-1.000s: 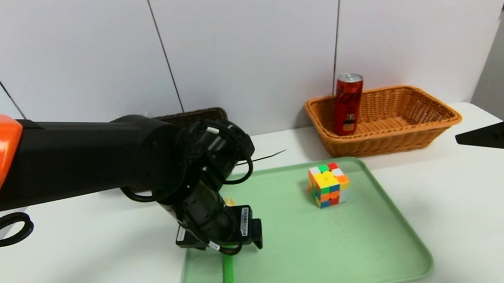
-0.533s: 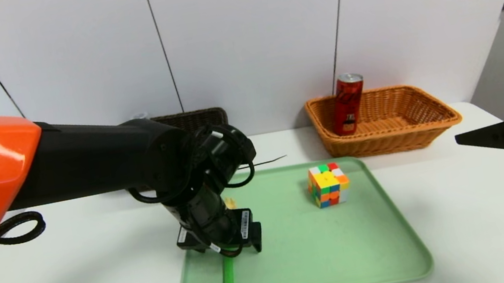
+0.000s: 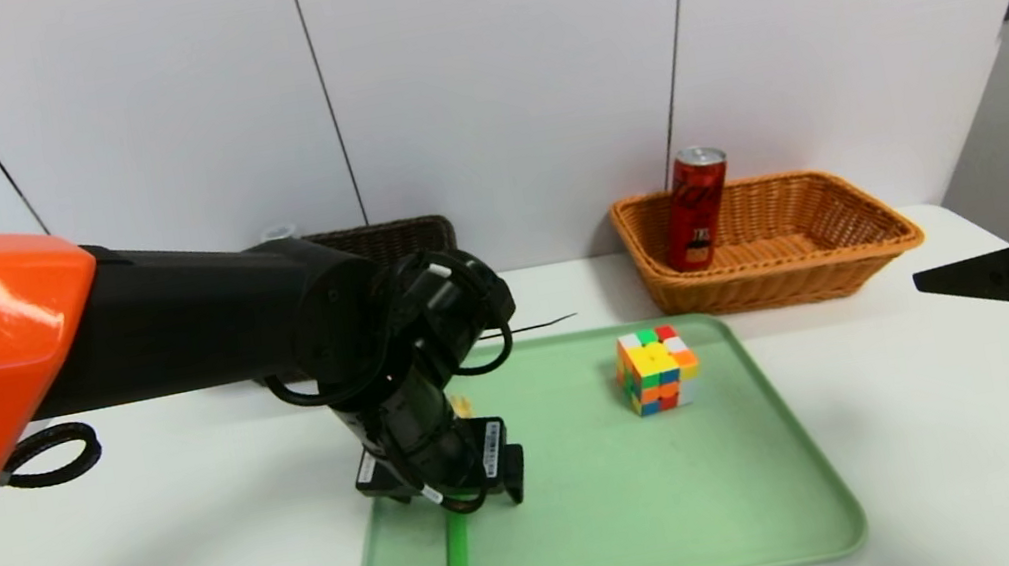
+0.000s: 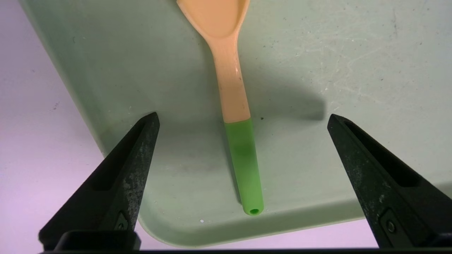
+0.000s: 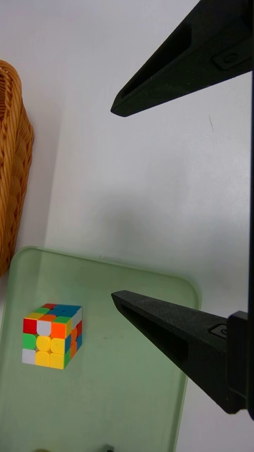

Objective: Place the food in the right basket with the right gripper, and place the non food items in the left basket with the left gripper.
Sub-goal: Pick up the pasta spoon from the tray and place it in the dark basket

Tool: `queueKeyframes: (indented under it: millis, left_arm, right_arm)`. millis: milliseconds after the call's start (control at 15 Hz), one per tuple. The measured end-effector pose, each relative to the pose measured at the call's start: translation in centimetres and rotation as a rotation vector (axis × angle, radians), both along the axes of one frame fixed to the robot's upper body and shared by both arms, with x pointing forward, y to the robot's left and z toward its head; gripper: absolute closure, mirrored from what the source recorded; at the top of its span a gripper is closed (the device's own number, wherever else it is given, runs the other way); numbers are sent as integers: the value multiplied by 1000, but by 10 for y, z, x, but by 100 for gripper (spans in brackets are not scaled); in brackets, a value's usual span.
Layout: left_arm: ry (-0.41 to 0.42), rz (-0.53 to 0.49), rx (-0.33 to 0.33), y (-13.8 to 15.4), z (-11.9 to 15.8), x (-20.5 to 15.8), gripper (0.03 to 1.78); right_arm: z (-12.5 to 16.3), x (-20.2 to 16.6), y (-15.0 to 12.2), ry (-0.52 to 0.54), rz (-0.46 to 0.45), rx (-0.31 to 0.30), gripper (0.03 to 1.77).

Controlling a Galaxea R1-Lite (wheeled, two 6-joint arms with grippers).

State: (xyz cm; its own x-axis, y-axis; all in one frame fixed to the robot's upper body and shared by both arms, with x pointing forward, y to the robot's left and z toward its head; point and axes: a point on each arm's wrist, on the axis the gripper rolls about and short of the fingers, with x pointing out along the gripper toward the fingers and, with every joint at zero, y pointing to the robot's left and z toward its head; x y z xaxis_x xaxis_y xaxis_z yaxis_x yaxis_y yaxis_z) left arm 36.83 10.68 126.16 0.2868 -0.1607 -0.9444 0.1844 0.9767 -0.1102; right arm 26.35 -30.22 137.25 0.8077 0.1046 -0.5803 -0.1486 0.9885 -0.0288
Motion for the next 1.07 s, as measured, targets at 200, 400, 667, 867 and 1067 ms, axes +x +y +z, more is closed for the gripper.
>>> queueKeyframes:
  millis: [200,400,667,867,1067]
  left_arm:
    - [0,2,5,0,-1,0,12]
    - [-11,10,29,0,-3,1,12]
    - [-24,19,63,-1,-6,3,12]
    - [-22,19,65,-1,-8,3,12]
    - [-20,20,63,-1,-8,3,12]
  right_arm:
    - [0,-1,0,-1,0,0,10]
    - [1,-4,-1,-6,1,0,10]
    - [0,-7,-1,-8,1,0,10]
    - [0,-9,-2,-10,2,-1,10]
    - [0,-10,-2,-11,1,-1,10]
